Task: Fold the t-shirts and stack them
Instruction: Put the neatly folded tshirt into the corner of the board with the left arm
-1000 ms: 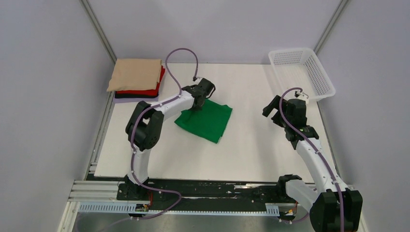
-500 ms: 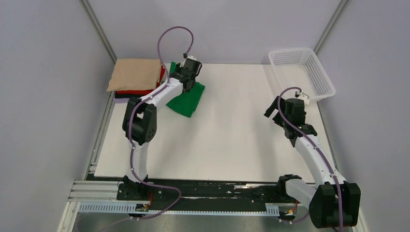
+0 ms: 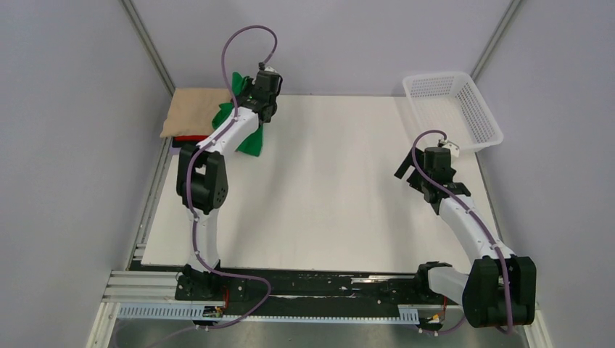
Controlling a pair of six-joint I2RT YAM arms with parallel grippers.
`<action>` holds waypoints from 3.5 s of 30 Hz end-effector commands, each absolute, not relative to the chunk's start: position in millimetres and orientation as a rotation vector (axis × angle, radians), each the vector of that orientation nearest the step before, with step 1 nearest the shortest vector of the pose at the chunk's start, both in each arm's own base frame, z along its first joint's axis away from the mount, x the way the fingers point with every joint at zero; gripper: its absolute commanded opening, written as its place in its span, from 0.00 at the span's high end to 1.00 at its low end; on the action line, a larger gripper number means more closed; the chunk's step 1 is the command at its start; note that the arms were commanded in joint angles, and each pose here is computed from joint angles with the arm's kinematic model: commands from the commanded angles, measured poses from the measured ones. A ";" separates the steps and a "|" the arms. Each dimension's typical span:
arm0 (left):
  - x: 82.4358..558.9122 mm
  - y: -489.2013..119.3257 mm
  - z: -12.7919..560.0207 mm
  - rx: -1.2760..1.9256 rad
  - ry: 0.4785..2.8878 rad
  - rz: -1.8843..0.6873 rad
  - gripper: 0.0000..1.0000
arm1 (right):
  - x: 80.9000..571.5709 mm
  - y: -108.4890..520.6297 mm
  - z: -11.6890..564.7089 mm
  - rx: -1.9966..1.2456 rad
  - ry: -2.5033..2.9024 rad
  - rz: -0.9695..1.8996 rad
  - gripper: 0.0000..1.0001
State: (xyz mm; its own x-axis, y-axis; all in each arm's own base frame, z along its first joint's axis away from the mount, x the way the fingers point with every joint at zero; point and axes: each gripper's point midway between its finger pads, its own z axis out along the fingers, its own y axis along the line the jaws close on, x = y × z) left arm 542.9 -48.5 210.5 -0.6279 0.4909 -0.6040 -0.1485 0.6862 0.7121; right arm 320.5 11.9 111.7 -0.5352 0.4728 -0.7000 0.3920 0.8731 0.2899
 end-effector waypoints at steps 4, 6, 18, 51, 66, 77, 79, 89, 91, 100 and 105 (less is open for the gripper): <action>537.2 -41.4 323.0 0.142 1.856 0.902 1.00 | 332.6 8.1 128.9 0.608 2.149 0.117 0.00; 533.3 -41.3 333.6 0.133 1.846 0.879 1.00 | 332.5 9.9 126.9 0.606 2.159 0.125 0.00; 508.4 -34.1 395.5 0.097 1.800 0.834 1.00 | 333.6 14.6 119.3 0.614 2.188 0.152 0.00; 594.9 85.8 281.8 -0.166 1.952 0.858 1.00 | 338.1 4.9 122.2 0.622 2.219 0.075 0.00; 596.8 157.5 214.7 -0.362 2.032 0.837 1.00 | 344.6 15.9 123.3 0.608 2.254 0.138 0.00; 585.9 193.2 194.3 -0.600 2.024 0.830 1.00 | 348.5 18.3 124.0 0.617 2.259 0.153 0.00; 582.4 197.5 195.3 -0.645 2.002 0.851 1.00 | 349.9 18.4 123.5 0.618 2.262 0.153 0.00; 564.6 217.3 200.1 -0.806 1.946 0.914 0.72 | 354.2 21.1 121.6 0.617 2.275 0.166 0.00; 570.0 213.3 198.5 -0.761 1.972 0.874 0.21 | 354.1 21.5 121.4 0.615 2.278 0.168 0.00; 569.1 200.6 224.3 -0.701 1.984 0.773 0.00 | 353.3 25.4 126.5 0.610 2.268 0.200 0.00; 565.1 171.2 248.5 -0.644 1.991 0.611 0.00 | 354.1 29.7 133.5 0.603 2.254 0.234 0.00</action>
State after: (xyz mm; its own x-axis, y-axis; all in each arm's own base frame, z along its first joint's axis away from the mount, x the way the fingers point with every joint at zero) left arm 570.8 195.0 174.4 -0.5573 -0.1892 -0.8085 -0.6733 0.6728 0.3067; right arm 340.9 26.0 103.8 -0.6392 0.4734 -0.6061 0.3771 0.8798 0.2895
